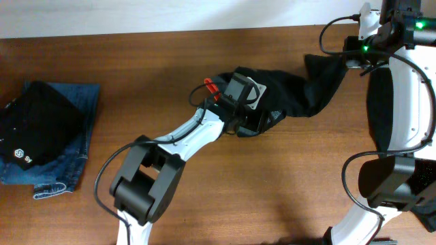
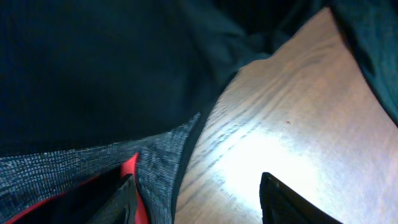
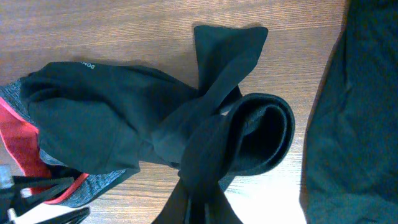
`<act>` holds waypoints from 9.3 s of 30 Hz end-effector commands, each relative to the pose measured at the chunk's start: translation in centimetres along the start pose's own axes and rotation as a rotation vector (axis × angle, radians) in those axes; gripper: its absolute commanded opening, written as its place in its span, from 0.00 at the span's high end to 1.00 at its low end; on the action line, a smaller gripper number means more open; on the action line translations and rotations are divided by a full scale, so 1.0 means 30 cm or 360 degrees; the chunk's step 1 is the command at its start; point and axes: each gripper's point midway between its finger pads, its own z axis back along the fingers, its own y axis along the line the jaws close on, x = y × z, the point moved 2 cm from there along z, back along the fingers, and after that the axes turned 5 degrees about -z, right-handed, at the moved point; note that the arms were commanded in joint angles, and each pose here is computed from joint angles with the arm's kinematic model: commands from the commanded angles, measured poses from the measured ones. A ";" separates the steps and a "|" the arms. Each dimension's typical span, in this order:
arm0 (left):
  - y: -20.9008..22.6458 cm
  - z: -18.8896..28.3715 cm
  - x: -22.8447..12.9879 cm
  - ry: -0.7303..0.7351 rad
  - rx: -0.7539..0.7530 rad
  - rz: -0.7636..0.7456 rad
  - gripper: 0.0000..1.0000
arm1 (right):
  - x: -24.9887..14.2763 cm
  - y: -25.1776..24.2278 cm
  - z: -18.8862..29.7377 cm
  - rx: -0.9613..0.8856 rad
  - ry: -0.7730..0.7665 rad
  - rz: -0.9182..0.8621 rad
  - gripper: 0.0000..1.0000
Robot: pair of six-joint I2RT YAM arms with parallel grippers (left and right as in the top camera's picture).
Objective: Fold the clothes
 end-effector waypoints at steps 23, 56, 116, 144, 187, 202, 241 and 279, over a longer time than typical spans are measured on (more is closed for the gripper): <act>0.135 -0.108 0.003 -0.0163 0.0207 0.0709 0.33 | -0.008 0.014 0.003 0.0000 0.0013 0.0012 0.96; 0.243 0.200 0.220 -0.0444 0.0193 0.0439 0.99 | -0.008 0.011 0.001 -0.0002 0.0016 0.0011 0.96; 0.186 1.369 0.432 -0.1329 -0.0039 -0.0522 0.58 | -0.029 -0.145 0.048 -0.0047 0.0013 -0.0202 0.96; 0.641 0.497 -0.209 0.0165 0.0179 0.1157 0.43 | -0.040 -0.144 0.047 -0.0047 0.0036 -0.0206 0.96; 0.448 1.565 0.327 -0.1117 0.0582 0.0466 1.00 | -0.078 -0.141 0.200 -0.0064 -0.0033 -0.0226 0.96; 0.367 1.586 0.260 -0.1008 0.0651 0.0349 0.99 | -0.096 -0.099 0.390 -0.0064 -0.0232 -0.0197 0.96; 0.206 1.675 0.168 -0.0947 0.0827 0.0126 0.99 | -0.342 -0.005 0.731 -0.0084 -0.0382 -0.0171 0.96; 0.547 1.290 0.600 -0.1013 0.0642 -0.0015 1.00 | 0.109 -0.319 0.188 -0.0192 -0.0368 -0.0360 0.91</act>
